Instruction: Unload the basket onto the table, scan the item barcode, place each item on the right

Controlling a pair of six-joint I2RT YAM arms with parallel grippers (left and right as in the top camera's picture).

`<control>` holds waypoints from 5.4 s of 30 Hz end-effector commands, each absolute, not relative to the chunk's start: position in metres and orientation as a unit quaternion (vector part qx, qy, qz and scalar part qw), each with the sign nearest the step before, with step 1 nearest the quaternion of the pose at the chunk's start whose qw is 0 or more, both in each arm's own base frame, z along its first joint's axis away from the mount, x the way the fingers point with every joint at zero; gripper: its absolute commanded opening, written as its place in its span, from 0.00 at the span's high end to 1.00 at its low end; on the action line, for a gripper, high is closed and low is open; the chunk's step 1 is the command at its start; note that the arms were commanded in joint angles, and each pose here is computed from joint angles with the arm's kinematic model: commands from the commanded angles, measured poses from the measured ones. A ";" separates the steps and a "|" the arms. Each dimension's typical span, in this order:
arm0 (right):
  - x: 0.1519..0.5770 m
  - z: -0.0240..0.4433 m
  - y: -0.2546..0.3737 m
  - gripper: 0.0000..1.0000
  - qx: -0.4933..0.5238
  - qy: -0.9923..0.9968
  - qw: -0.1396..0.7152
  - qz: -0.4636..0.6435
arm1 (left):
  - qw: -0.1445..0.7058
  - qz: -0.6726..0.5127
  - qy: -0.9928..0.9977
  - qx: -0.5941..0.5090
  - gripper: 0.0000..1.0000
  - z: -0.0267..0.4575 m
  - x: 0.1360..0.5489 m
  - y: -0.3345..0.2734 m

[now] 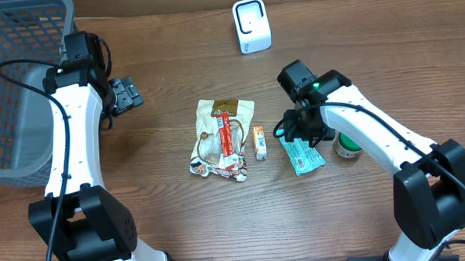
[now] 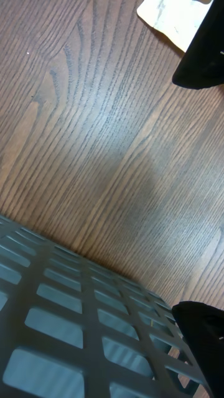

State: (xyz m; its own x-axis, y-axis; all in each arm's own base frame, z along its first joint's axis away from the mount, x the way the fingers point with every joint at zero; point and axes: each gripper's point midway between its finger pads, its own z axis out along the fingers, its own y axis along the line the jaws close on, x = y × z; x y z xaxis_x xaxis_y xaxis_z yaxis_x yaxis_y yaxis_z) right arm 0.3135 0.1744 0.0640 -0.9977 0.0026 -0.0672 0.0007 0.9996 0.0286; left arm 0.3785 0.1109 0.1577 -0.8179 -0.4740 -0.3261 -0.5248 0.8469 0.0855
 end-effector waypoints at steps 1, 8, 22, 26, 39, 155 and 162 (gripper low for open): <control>0.305 0.048 0.176 0.36 -0.007 0.999 0.027 0.018 | 0.168 0.083 0.949 -0.255 0.00 0.172 0.381 0.110; 0.294 0.006 0.169 0.48 -0.008 0.999 0.037 0.018 | 0.168 0.083 0.949 -0.255 0.00 0.172 0.381 0.110; 0.335 0.045 0.188 0.38 0.052 0.993 0.088 0.055 | 0.168 0.083 0.949 -0.255 0.00 0.172 0.381 0.110; 0.343 0.076 0.194 0.38 0.021 0.994 0.092 0.054 | 0.168 0.083 0.949 -0.255 0.00 0.172 0.381 0.110; 0.253 0.037 0.170 0.71 0.016 0.998 -0.052 -0.021 | 0.168 0.083 0.949 -0.255 0.00 0.172 0.381 0.110; 0.314 0.114 0.048 0.02 0.242 0.968 0.037 -0.056 | 0.168 0.083 0.949 -0.255 0.00 0.172 0.381 0.110; 0.302 0.082 0.049 0.03 0.253 0.966 0.019 -0.053 | 0.168 0.083 0.949 -0.255 0.00 0.172 0.381 0.110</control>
